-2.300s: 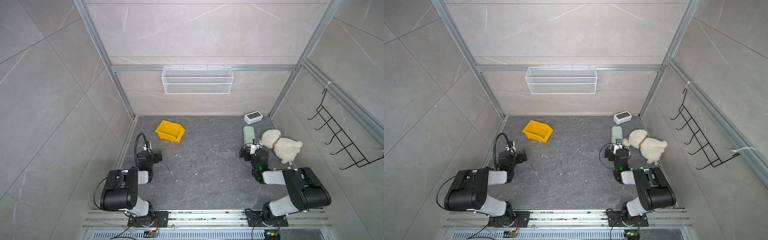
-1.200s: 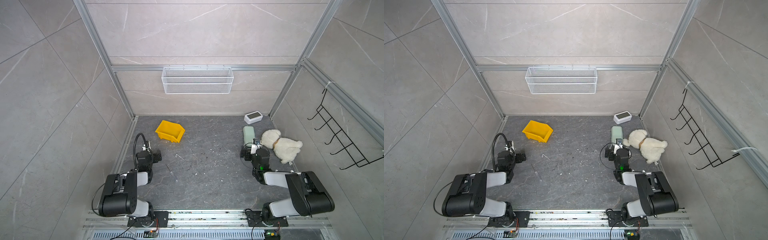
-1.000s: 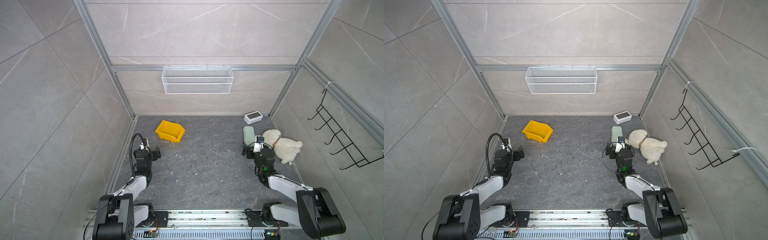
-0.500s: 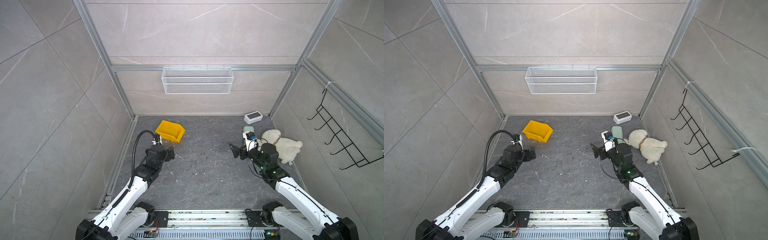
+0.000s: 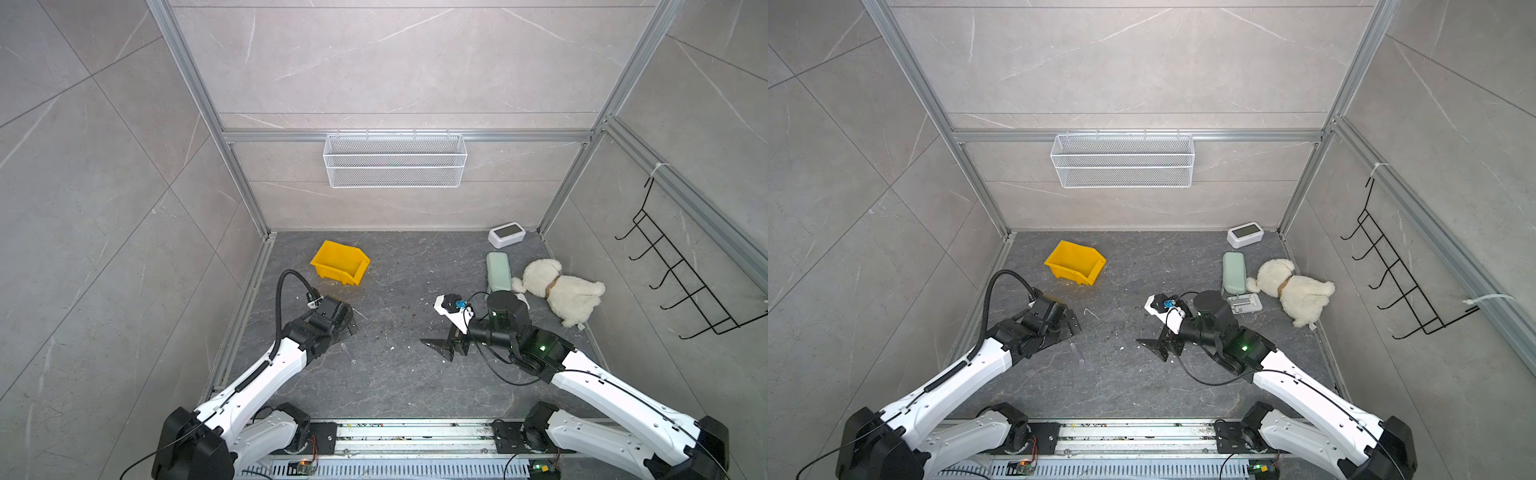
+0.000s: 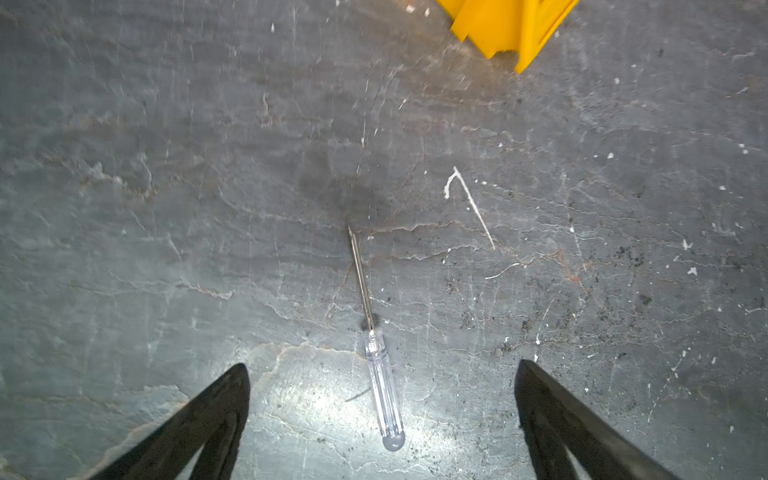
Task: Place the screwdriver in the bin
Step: 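Lower the left gripper and grasp the clear-handled screwdriver by its handle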
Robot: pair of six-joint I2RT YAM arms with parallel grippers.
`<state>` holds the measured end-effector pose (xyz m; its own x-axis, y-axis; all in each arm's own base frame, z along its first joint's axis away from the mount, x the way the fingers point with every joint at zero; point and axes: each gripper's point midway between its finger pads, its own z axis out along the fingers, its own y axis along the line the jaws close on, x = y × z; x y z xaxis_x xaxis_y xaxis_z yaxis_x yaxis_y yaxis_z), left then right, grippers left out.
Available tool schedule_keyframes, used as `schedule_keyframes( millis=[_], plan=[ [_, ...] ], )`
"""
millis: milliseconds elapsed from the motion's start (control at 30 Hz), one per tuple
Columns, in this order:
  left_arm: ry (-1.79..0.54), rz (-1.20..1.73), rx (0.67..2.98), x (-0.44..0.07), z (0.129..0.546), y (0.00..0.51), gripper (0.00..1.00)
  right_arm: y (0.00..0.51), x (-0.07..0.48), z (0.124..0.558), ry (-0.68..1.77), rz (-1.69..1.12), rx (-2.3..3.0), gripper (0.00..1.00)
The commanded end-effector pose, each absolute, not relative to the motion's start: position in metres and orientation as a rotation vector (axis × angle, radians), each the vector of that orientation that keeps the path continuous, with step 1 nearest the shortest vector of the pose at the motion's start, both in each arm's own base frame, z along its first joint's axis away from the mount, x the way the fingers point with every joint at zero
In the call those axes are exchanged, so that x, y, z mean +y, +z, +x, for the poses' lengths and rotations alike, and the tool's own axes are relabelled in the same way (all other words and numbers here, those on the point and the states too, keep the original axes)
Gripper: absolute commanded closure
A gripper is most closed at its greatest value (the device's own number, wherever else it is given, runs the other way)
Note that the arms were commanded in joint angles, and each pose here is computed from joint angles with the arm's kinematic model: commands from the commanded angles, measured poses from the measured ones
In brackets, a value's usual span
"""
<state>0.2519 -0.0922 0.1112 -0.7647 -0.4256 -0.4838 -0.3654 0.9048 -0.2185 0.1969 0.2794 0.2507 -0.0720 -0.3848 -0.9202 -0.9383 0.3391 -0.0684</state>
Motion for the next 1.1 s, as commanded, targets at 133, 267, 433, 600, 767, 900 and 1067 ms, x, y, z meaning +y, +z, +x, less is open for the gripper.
schedule_keyframes(
  millis=[133,267,433,600,767,900,1067],
  plan=[
    [-0.101,-0.882,2.614,-0.093,0.237,0.08,0.02,0.237,0.307,0.166,0.781,-1.402,1.629,0.01],
    [-0.042,-0.971,2.665,-0.094,0.231,0.06,0.06,0.228,0.316,0.163,0.769,-1.441,1.637,0.01],
    [-0.022,-1.038,2.707,-0.099,0.229,0.042,0.11,0.225,0.321,0.16,0.763,-1.465,1.633,0.01],
    [-0.014,-1.07,2.759,-0.107,0.227,0.027,0.18,0.223,0.322,0.157,0.753,-1.477,1.637,0.01],
    [-0.019,-1.082,2.79,-0.114,0.225,0.019,0.36,0.221,0.32,0.155,0.737,-1.483,1.643,0.01],
    [-0.025,-1.082,2.797,-0.117,0.225,0.015,0.52,0.219,0.32,0.153,0.732,-1.489,1.645,0.01],
    [-0.032,-1.079,2.797,-0.12,0.227,0.016,0.75,0.218,0.319,0.151,0.727,-1.492,1.643,0.01]
  ],
)
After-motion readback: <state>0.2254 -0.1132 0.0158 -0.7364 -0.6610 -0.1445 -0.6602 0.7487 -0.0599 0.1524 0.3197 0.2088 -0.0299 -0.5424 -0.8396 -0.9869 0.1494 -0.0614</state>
